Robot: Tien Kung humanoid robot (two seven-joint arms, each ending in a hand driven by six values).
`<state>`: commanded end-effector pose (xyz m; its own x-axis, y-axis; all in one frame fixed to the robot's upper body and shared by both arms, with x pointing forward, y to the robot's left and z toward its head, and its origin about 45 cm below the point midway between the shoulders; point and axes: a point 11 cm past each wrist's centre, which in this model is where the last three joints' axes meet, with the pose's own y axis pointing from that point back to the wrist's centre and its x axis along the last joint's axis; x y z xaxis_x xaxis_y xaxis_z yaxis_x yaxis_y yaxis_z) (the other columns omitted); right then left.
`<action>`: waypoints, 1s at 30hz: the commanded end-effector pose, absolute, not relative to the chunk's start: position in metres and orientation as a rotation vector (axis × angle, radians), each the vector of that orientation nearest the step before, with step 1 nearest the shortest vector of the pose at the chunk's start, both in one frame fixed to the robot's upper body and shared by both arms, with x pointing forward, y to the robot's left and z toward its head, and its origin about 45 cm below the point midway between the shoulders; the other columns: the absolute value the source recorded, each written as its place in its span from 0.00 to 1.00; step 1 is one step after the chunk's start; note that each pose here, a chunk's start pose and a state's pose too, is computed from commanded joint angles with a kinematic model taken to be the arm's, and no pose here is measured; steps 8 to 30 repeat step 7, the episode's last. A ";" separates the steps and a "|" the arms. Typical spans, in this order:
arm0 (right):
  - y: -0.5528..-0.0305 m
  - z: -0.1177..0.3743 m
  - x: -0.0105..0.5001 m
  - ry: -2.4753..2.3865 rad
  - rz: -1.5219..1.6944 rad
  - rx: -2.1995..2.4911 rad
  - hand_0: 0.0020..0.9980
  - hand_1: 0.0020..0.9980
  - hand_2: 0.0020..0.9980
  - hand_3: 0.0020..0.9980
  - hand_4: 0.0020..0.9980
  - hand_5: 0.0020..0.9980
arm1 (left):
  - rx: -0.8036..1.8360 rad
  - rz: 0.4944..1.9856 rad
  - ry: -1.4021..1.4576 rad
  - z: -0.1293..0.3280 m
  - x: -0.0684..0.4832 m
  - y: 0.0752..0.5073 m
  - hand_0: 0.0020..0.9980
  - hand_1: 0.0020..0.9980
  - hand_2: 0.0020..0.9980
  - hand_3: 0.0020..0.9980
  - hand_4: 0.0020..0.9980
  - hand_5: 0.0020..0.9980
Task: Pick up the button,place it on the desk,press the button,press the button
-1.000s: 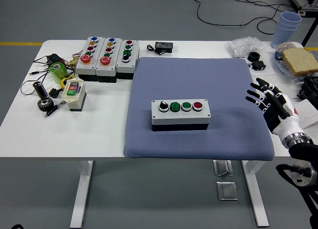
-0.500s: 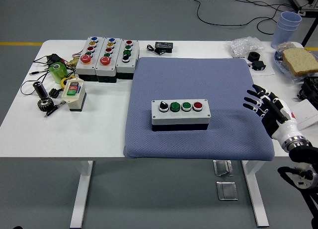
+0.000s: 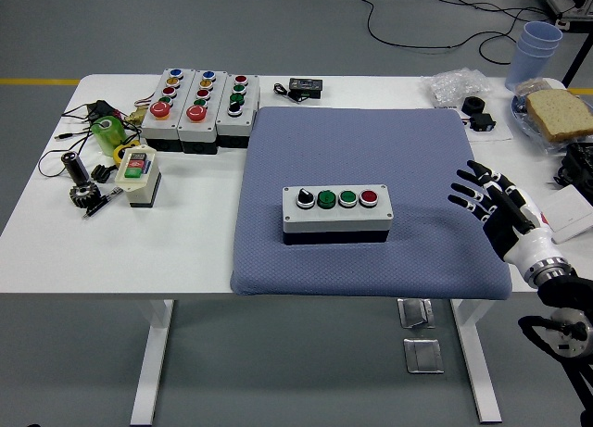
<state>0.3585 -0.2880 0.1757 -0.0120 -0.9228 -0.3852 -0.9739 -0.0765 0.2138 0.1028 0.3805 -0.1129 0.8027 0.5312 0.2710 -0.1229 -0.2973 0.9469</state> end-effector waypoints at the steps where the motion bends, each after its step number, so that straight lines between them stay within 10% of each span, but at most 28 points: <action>1: -0.288 0.176 0.359 2.051 0.662 -2.122 0.62 0.55 0.63 0.62 0.68 0.35 | 1.764 0.664 0.317 -0.113 0.103 0.380 0.65 0.63 0.63 0.55 0.32 0.85; 30: -0.287 0.176 0.359 2.047 0.664 -2.117 0.62 0.55 0.63 0.62 0.68 0.35 | 1.760 0.669 0.317 -0.112 0.105 0.380 0.65 0.63 0.63 0.55 0.32 0.85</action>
